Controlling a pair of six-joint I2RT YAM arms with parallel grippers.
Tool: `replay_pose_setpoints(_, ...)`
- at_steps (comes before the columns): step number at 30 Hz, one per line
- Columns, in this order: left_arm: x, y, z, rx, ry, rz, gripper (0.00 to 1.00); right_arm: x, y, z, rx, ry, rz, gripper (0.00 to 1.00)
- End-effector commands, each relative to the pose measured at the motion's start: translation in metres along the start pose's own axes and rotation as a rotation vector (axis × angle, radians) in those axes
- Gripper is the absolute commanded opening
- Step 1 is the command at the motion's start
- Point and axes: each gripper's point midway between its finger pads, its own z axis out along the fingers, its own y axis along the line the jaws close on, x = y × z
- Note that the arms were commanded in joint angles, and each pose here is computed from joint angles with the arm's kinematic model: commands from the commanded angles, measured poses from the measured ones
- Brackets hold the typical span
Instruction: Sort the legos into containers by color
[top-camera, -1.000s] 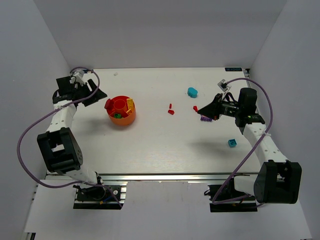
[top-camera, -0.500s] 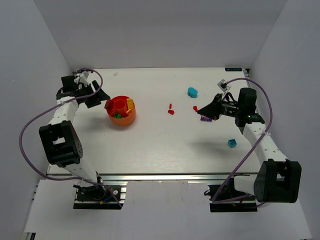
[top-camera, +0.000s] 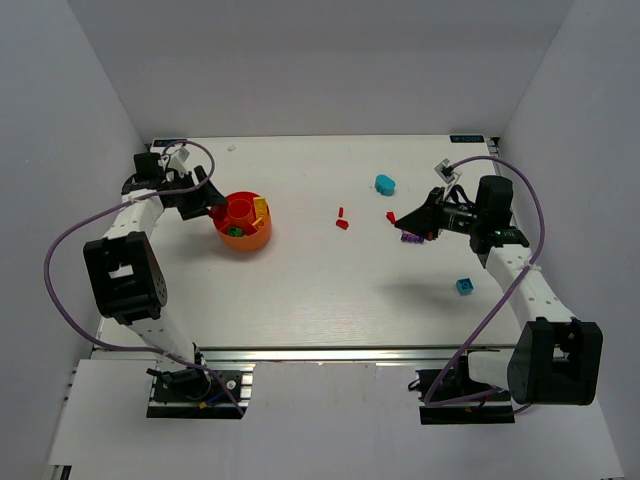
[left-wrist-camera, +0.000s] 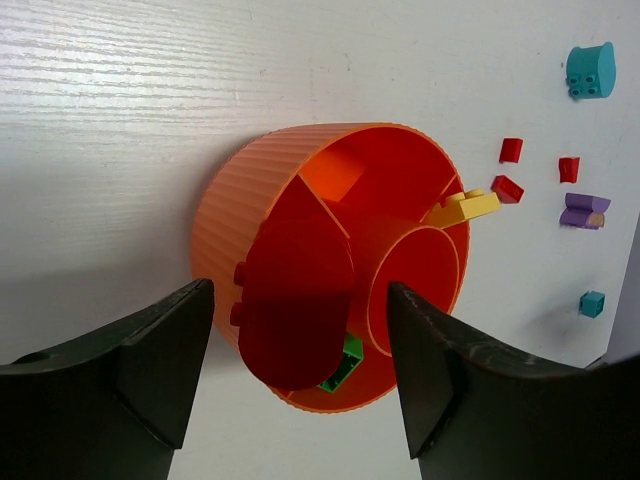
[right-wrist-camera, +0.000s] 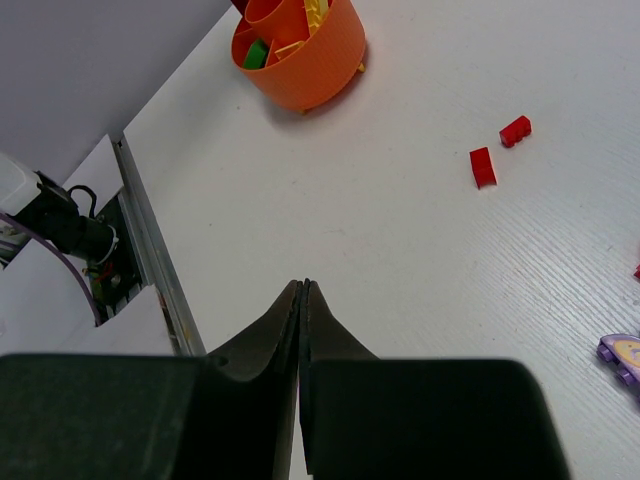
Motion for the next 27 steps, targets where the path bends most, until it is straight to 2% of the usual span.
replay_pose_setpoints(1, -0.015, -0.008, -0.006, 0.007, -0.035, 0.047, 0.79, -0.001, 0.001, -0.001, -0.016, -0.006, -0.020, 0.03)
replay_pose_setpoints(12, -0.017, -0.006, -0.004, 0.000, -0.036, 0.039, 0.69, 0.000, 0.001, -0.001, -0.014, -0.006, -0.017, 0.03)
replay_pose_setpoints(20, -0.021, -0.012, -0.005, 0.025, -0.050, 0.051, 0.48, 0.000, 0.002, 0.000, -0.017, -0.005, -0.018, 0.03)
replay_pose_setpoints(27, -0.038, -0.029, -0.021, 0.050, -0.120, 0.104, 0.38, 0.000, 0.002, -0.001, -0.020, -0.005, -0.017, 0.03)
